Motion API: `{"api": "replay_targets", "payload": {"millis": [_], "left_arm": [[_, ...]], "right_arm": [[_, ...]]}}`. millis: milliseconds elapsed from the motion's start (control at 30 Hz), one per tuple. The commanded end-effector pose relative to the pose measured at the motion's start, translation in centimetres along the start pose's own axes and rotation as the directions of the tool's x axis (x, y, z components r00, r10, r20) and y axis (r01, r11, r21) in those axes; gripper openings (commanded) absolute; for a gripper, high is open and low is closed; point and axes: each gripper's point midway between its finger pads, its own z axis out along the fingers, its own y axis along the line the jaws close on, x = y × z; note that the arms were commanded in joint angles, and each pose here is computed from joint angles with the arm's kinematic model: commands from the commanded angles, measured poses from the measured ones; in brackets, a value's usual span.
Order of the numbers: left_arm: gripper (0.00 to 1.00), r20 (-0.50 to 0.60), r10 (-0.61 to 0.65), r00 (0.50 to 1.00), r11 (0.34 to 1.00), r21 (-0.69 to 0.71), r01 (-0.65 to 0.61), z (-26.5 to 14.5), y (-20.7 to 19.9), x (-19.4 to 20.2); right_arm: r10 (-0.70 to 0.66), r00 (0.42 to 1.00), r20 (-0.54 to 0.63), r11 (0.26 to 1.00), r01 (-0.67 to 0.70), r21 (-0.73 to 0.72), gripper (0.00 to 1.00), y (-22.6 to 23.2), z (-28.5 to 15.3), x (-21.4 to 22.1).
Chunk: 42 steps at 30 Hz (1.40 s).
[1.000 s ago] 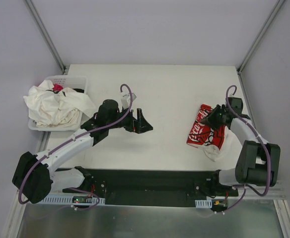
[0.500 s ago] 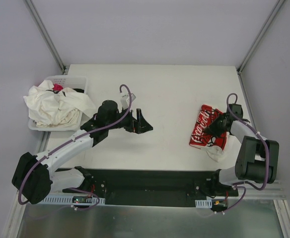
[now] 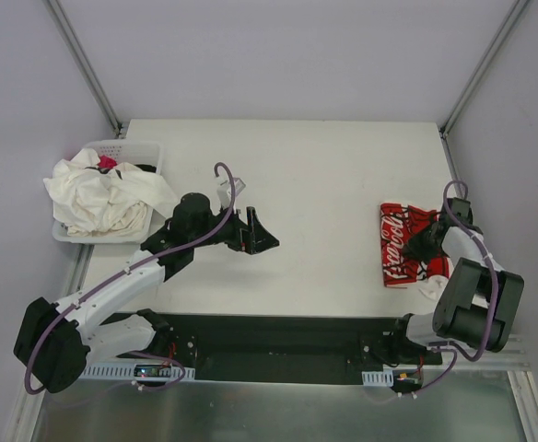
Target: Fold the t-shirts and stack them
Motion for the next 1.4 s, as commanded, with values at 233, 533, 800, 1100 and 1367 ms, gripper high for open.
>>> {"api": "replay_targets", "payload": {"millis": [233,533,800,1100,1367], "left_arm": [[0.89,0.040,0.011,0.999,1.000,0.026,-0.012,-0.8,-0.8,-0.7],[0.89,0.051,0.017,0.999,0.999,0.026,-0.019,-1.2,-1.0,-0.8],[0.89,0.042,0.016,0.999,1.000,0.016,-0.017,-0.2,-0.7,-1.5],[0.88,0.035,-0.003,0.999,1.000,0.027,0.002,0.9,-0.6,-1.8],[0.88,0.077,0.016,0.997,1.000,-0.006,-0.016,0.4,-0.2,-2.3]], "right_arm": [[0.063,0.980,0.190,0.981,-0.095,0.168,0.15,-4.8,-3.2,-4.1],[0.030,0.989,0.147,0.993,-0.013,-0.117,0.15,0.6,-4.6,-2.6],[-0.099,0.986,0.134,0.941,0.137,-0.308,0.18,6.7,-5.7,0.2],[-0.121,0.992,-0.041,0.951,0.105,-0.291,0.16,7.9,0.3,2.1],[-0.097,0.994,-0.059,0.972,0.082,-0.219,0.16,7.0,2.8,0.4]]}}
